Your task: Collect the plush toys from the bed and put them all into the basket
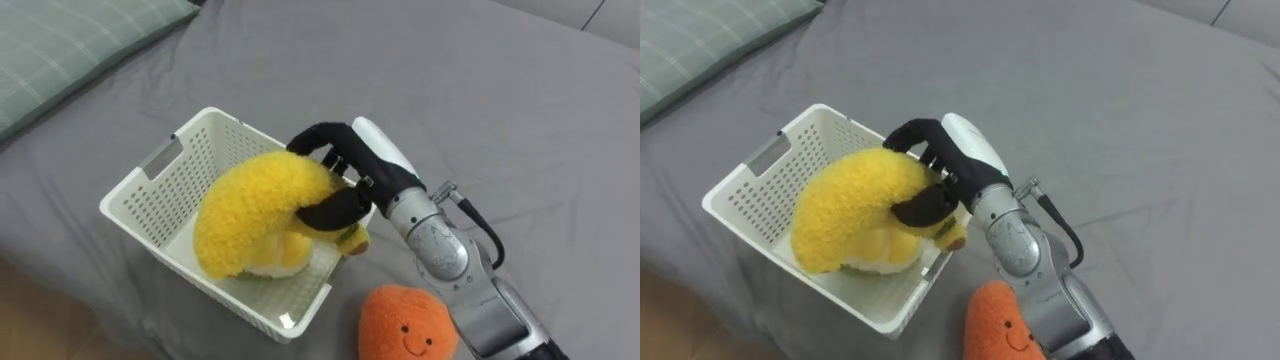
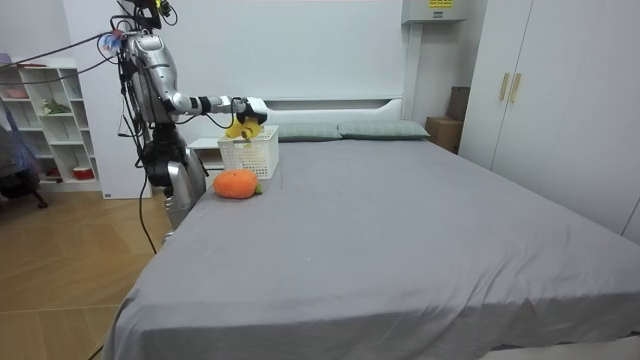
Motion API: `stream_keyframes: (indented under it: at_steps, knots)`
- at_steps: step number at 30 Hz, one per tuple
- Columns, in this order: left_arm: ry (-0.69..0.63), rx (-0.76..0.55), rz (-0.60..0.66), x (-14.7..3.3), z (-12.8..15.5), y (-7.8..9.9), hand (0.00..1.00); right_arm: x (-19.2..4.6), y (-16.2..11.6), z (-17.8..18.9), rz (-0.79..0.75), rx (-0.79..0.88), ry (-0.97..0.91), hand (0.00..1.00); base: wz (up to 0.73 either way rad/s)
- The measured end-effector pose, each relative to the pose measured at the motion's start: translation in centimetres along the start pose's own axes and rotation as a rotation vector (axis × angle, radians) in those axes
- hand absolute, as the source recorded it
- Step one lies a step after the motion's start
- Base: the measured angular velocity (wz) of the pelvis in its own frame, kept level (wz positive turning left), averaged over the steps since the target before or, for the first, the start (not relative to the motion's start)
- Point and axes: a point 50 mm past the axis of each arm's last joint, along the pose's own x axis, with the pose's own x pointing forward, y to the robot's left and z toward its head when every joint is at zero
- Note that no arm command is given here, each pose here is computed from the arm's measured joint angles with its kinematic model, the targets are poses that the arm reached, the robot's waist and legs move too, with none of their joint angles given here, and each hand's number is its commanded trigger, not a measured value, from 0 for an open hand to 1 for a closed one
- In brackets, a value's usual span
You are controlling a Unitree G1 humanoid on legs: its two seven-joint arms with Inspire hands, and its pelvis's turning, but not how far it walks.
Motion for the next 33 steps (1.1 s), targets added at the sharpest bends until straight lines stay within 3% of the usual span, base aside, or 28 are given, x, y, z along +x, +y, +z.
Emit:
stream_keyframes:
  at_steps: [22,33]
  knots:
    - [-0.010,-0.011,-0.007,0.0,0.4,-0.1,0.00,-0.6,-0.8,-1.4,-0.062,0.031,0.045,0.00,-0.02]
    - [0.054,-0.065,0.036,-0.5,-2.2,0.2,0.00,-4.3,-2.5,-5.8,-0.260,0.212,0.189,0.00,-0.06]
